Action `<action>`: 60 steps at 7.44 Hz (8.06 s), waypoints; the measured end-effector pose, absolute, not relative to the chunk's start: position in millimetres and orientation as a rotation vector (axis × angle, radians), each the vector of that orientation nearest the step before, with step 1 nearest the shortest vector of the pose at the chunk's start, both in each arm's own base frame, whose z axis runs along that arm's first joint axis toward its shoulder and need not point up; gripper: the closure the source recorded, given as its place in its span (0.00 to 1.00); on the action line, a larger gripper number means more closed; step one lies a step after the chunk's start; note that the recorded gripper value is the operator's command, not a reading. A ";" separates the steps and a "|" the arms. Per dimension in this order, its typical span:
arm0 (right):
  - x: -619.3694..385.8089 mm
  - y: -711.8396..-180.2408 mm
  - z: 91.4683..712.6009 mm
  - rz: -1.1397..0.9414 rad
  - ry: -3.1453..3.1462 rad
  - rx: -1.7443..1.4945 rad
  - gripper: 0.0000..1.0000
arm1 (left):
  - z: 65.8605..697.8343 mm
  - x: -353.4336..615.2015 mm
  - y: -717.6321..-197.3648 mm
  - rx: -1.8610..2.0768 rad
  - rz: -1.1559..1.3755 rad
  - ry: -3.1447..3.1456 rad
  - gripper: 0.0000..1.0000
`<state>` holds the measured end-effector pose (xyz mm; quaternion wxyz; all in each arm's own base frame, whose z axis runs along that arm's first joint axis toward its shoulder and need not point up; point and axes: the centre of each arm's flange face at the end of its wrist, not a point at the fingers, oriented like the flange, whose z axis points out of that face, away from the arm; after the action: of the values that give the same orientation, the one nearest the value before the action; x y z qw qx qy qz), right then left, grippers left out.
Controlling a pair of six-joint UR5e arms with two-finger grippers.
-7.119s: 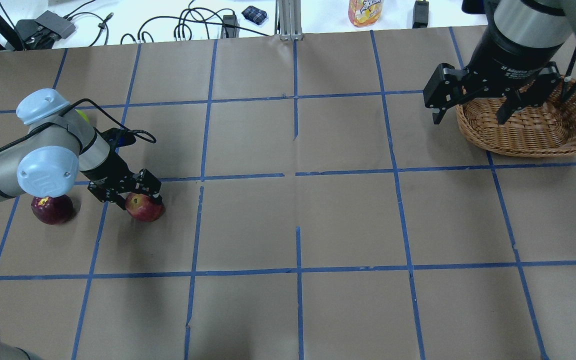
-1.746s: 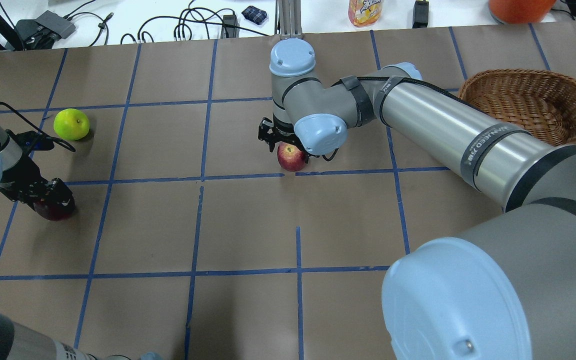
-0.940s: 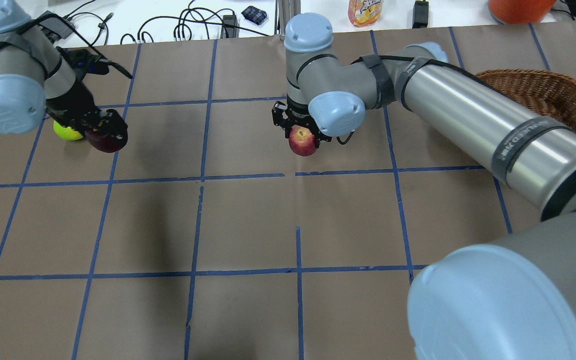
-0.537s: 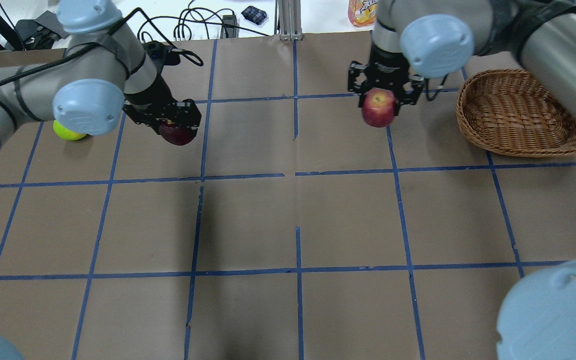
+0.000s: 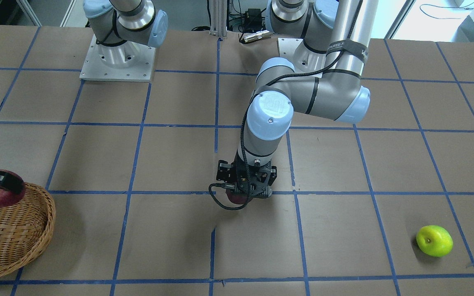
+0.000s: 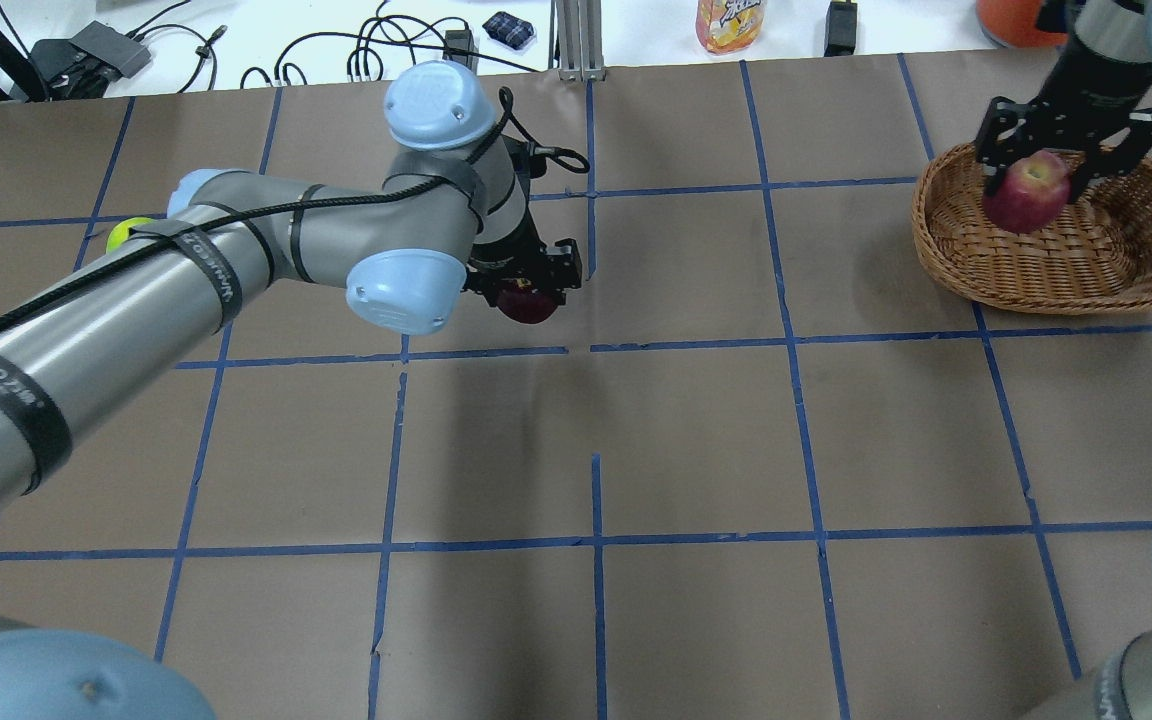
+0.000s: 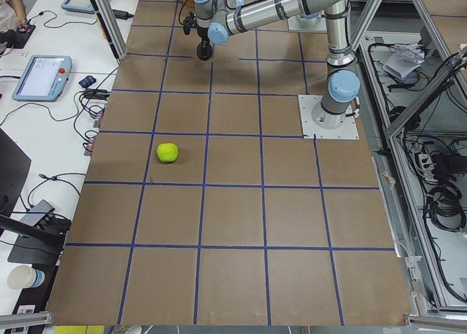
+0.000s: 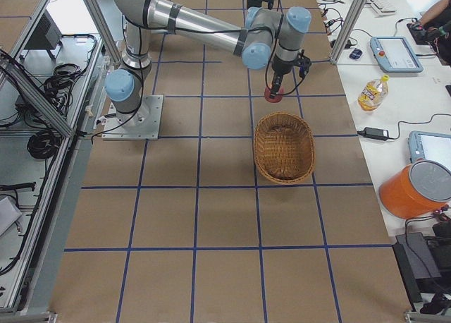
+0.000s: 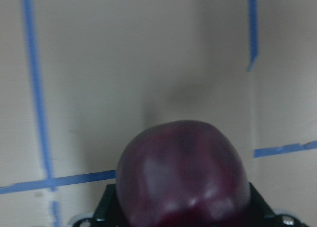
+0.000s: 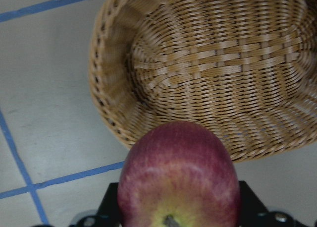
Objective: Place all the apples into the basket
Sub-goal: 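Drop red apple into basket with right gripper while left sets purple apple centrally, then grasp the purple apple with right gripper while left grasps green apple, then drop purple apple into basket with right while left sets green apple centrally, then reach the right gripper to the green apple and grasp it while left withdraws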
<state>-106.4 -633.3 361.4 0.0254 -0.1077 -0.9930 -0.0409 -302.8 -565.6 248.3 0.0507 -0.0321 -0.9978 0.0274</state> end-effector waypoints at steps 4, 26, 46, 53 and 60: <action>-171.8 -657.9 304.6 -0.036 -3.074 -0.249 1.00 | 203.4 -339.8 -563.1 -0.039 0.101 -3.028 0.00; 368.8 -601.8 249.1 -0.069 -3.124 -0.783 0.00 | 208.3 267.2 -692.8 -0.267 0.102 -2.872 0.00; -249.3 -626.6 317.5 -0.093 -3.065 -0.152 1.00 | 232.1 -353.5 -597.0 0.123 0.122 -3.091 0.00; -271.8 -646.8 252.3 -0.066 -3.073 -0.199 0.98 | 379.8 -223.8 -611.4 -0.050 0.006 -3.133 0.00; -272.8 -655.8 231.9 -0.025 -3.090 -0.197 0.00 | 492.0 -135.0 -556.1 -0.151 0.014 -3.167 0.00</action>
<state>-272.8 -655.8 231.9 0.0224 -0.0636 -0.9977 -0.0081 -135.0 -556.1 492.0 -0.0145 -0.0475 -0.9988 0.0044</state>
